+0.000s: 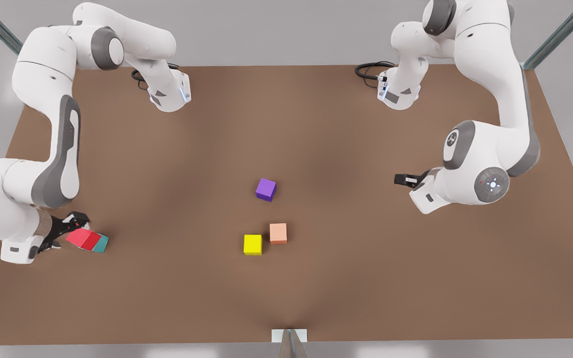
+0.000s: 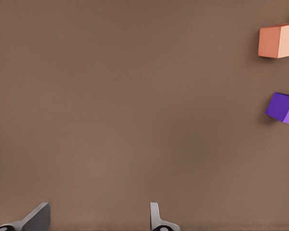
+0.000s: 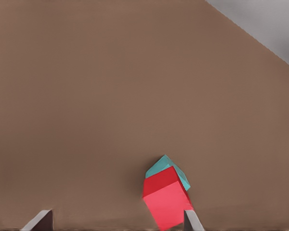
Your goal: Pick up red wooden cube and pass to hand red wooden cube and place in blue wooden cube
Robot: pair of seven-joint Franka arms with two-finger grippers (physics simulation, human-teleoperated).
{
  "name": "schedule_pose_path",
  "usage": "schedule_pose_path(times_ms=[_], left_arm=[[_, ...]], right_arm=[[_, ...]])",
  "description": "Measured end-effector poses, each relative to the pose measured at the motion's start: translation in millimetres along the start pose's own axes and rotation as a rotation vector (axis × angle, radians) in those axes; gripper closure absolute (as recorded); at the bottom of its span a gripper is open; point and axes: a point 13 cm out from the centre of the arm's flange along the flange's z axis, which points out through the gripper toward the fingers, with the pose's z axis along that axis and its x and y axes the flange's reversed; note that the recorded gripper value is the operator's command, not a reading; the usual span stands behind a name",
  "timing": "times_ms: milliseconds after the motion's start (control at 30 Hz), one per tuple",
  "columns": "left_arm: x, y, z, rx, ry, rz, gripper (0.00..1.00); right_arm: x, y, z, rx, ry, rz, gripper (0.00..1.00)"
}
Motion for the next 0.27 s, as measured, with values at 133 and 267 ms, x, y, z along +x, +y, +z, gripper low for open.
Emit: schedule_pose_path(times_ms=[133, 267], left_arm=[[-1.9, 2.3, 3.4, -0.009, 0.005, -0.003, 0.0], [-4.3, 6.0, 3.3, -0.023, -0.003, -0.007, 0.0]], right_arm=[[69.1, 69.3, -131.5, 0.041, 0.0, 0.119, 0.0], [110.8, 101.9, -137.3, -0.006, 0.044, 0.253, 0.0]])
